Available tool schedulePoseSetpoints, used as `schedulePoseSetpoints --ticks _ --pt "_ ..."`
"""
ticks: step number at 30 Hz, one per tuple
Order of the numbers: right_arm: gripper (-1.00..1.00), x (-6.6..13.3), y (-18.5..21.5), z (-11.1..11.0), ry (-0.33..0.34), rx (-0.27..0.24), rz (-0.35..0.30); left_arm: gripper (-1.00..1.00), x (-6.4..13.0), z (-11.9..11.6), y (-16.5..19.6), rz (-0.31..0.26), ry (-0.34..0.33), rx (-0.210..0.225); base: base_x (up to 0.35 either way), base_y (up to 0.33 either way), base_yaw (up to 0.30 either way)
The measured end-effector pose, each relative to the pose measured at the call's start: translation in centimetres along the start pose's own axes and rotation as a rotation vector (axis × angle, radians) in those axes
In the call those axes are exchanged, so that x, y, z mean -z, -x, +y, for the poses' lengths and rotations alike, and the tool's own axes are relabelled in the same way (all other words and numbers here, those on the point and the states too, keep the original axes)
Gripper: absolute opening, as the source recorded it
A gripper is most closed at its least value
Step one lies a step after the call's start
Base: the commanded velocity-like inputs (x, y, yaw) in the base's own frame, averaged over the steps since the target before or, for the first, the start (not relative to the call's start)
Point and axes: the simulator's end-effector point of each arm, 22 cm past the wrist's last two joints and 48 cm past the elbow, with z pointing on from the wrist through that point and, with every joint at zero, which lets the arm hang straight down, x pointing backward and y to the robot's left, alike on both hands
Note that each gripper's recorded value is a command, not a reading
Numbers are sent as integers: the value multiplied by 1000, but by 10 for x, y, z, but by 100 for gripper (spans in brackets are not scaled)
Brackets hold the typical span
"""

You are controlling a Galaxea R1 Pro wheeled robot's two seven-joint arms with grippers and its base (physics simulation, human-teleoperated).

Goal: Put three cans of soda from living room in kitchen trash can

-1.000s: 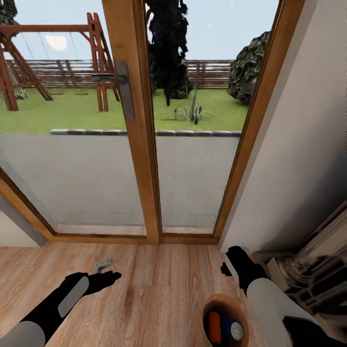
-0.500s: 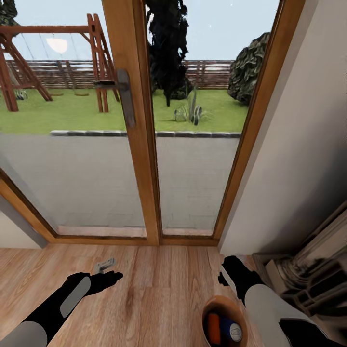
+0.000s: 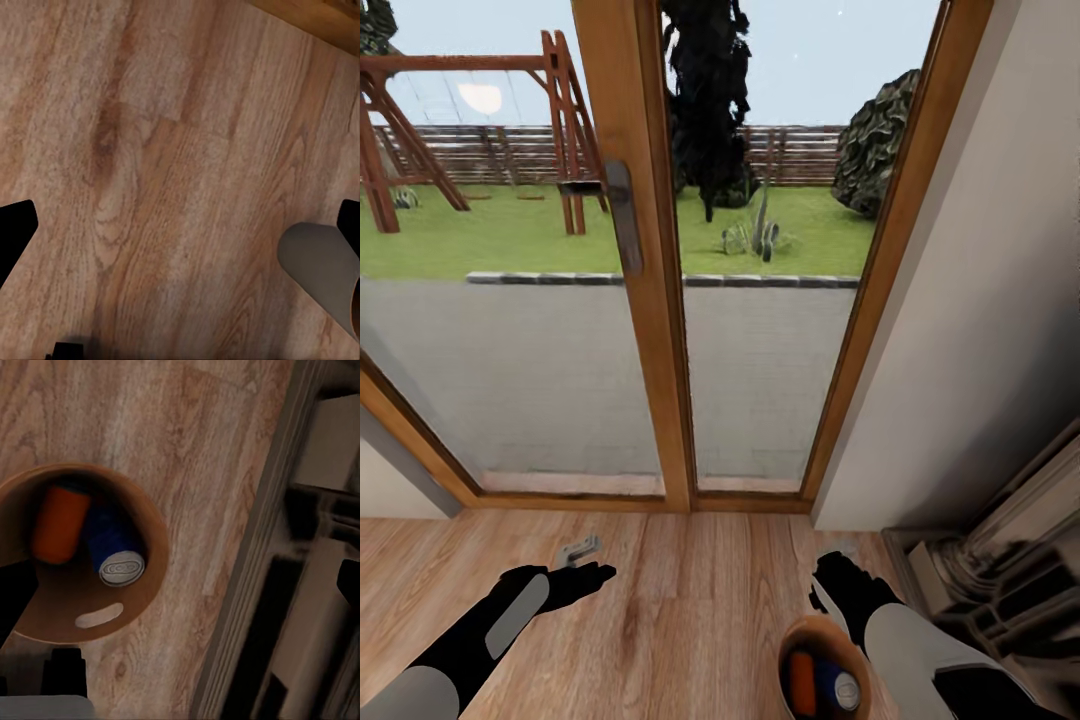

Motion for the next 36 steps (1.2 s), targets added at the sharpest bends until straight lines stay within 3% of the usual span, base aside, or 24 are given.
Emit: schedulePoseSetpoints --ticks 33,36 --pt "100 41 -15 -12 2 17 28 100 45 -15 12 7 -2 3 0 0 0" --pt "100 40 -31 -10 8 15 50 100 47 -11 8 18 8 8 0 0 0"
